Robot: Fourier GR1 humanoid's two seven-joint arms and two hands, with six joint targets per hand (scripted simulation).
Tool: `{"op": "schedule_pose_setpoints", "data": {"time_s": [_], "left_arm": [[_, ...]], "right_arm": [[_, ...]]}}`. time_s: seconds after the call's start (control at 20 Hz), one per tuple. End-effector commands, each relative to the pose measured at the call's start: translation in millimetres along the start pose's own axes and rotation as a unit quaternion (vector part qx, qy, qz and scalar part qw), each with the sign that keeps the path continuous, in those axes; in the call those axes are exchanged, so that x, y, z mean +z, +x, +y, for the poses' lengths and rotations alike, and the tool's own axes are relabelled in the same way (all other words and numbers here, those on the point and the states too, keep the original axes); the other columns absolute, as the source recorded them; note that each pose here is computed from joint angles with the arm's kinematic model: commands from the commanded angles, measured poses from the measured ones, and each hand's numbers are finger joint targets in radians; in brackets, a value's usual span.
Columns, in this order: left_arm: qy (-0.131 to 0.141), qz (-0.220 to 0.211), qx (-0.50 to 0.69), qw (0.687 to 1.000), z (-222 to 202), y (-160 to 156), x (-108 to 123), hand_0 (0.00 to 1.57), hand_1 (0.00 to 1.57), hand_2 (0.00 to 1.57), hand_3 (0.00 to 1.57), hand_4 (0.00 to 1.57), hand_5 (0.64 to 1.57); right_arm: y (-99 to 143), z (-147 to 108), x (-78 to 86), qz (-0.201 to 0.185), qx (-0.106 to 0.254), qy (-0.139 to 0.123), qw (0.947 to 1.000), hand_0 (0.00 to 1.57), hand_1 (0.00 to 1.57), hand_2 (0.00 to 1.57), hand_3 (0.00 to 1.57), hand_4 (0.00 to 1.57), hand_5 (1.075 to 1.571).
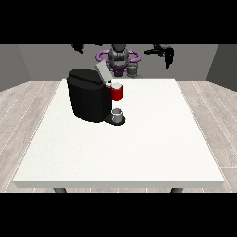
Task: Insert the coffee pod into the coffee machine and close the lid
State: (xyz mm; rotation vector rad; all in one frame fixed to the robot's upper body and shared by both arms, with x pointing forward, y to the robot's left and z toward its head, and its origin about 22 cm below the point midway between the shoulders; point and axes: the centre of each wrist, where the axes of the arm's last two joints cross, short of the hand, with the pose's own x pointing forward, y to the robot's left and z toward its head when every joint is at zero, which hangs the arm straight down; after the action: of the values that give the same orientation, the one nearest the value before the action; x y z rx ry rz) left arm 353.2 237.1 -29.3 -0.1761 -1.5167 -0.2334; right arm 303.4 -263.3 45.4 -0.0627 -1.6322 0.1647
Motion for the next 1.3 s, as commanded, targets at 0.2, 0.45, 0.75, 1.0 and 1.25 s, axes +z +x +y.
{"op": "schedule_pose_setpoints", "data": {"time_s": [0.2, 0.45, 0.75, 1.0, 1.25], "left_arm": [[-0.011, -0.018, 0.022, 1.000, -21.3, 3.7, 21.1, 0.00, 0.00, 0.00, 0.00, 0.10, 1.571], [0.023, -0.048, 0.026, 0.998, -10.4, 32.2, 20.2, 0.00, 0.00, 0.00, 0.00, 0.00, 1.571], [0.036, -0.063, 0.012, 0.997, -16.4, 34.0, 36.2, 0.00, 0.00, 0.00, 0.00, 0.00, 1.571], [0.045, -0.078, -0.011, 0.996, 2.5, 36.8, 47.9, 0.00, 0.00, 0.00, 0.00, 0.00, 1.571], [0.043, -0.080, -0.004, 0.996, 15.1, 42.4, 58.9, 0.00, 0.00, 0.00, 0.00, 0.00, 1.571]], "right_arm": [[-18.5, 2.5, -16.8, 0.022, -0.019, -0.010, 0.9995, 0.00, 0.00, 0.00, 0.00, 0.00, 1.571], [-8.3, -17.5, -34.9, -0.007, -0.029, -0.005, 0.9995, 0.00, 0.00, 0.00, 0.00, 0.00, 1.571], [7.8, 13.3, -60.2, -0.012, -0.019, 0.015, 0.9996, 0.00, 0.00, 0.00, 0.00, 0.00, 1.571], [-6.1, 18.4, -58.3, -0.042, -0.002, 0.020, 0.9989, 0.00, 0.00, 0.00, 0.00, 0.00, 1.571], [11.3, 25.6, -73.8, -0.033, 0.004, 0.037, 0.9988, 0.00, 0.00, 0.00, 0.00, 0.00, 1.571]]}}
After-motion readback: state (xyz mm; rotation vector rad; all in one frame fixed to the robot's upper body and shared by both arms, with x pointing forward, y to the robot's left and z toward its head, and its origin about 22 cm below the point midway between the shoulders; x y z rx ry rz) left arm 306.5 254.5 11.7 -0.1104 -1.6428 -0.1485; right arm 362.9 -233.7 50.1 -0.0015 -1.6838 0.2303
